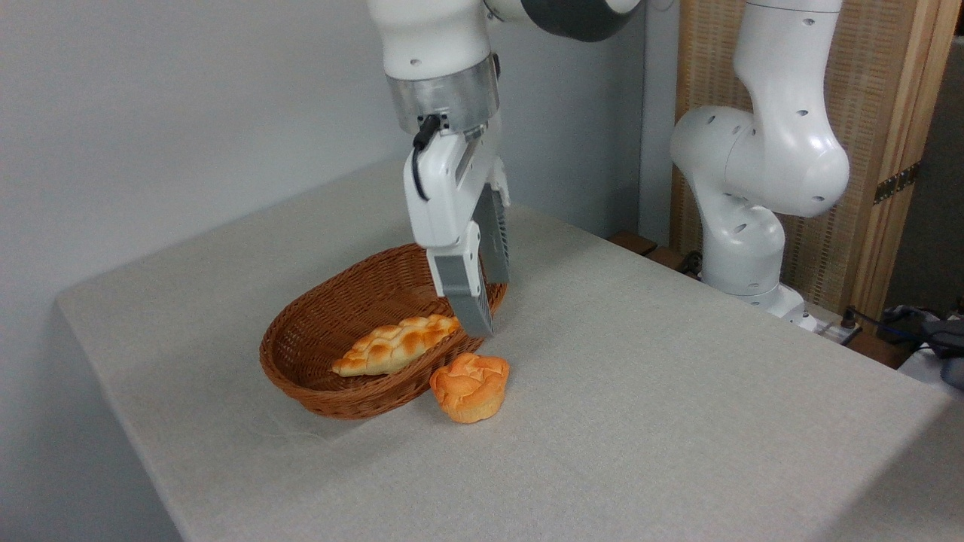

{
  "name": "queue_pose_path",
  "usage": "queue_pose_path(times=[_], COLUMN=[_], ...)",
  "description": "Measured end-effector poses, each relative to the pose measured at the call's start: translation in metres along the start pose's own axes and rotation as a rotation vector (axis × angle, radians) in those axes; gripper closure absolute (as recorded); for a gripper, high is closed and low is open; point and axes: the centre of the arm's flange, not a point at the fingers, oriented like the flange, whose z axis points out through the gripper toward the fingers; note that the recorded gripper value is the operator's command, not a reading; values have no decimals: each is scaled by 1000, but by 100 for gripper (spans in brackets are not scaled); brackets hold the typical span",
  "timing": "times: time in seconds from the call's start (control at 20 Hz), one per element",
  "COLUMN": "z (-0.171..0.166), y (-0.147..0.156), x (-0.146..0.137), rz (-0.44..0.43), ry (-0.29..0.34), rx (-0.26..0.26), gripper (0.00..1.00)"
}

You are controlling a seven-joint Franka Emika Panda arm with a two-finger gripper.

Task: Put bread into the basket

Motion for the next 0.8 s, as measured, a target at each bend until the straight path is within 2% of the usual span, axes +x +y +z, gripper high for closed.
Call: queue_pose_path(times=[0.1, 0.2, 0.55, 0.8], z=[10, 20, 56, 72], y=[-2, -2, -5, -6], x=[-1, -1, 6, 14], rz=[99, 156, 220, 238], ry=[-14, -17, -26, -24], rx=[6, -3, 9, -8], gripper=[0, 0, 0, 0])
